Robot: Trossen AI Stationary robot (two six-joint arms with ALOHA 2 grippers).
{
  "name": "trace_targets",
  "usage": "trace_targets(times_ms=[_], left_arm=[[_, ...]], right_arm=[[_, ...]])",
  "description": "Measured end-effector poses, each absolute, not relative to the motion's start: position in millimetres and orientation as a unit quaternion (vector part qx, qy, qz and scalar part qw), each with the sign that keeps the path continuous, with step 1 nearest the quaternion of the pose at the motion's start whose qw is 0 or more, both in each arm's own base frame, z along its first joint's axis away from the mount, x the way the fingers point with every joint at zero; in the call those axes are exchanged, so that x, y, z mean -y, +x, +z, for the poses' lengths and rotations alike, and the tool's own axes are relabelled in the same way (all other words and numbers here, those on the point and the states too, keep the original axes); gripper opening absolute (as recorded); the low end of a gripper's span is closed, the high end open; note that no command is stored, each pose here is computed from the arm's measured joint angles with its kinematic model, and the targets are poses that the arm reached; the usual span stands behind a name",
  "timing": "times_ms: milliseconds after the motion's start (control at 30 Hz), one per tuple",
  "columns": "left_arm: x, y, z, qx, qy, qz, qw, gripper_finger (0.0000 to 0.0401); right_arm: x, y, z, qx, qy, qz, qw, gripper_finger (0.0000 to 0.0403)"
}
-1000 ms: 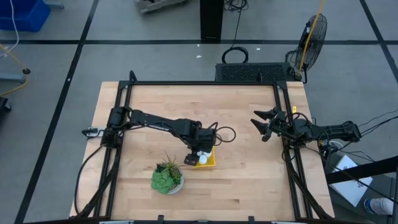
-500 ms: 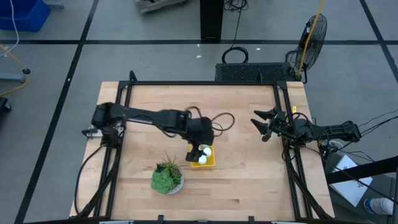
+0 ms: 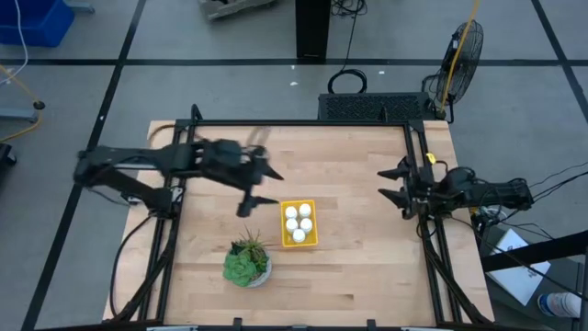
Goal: Pick and place pill bottles into a basket
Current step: Return to Home Position
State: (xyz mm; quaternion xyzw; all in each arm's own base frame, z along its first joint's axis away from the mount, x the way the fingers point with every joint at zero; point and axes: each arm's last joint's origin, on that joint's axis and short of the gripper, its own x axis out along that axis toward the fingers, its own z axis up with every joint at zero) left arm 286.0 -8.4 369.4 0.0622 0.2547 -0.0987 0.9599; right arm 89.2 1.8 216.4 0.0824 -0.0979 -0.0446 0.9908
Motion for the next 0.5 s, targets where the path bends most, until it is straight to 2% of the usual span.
trace_targets(times_ms=[267, 500], left_arm=[[-7.5, 199.9, 311.8, -0.132, 0.007, 0.024, 0.991, 0.031], [-7.0, 155.8, 267.7, -0.074, -0.02, 0.045, 0.996, 0.031]], right_arm=[[-1.7, 75.2, 238.6, 0.106, 0.039, -0.033, 0.993, 0.0251], [-1.4, 73.7, 236.5, 0.068, 0.031, -0.037, 0.997, 0.0251]])
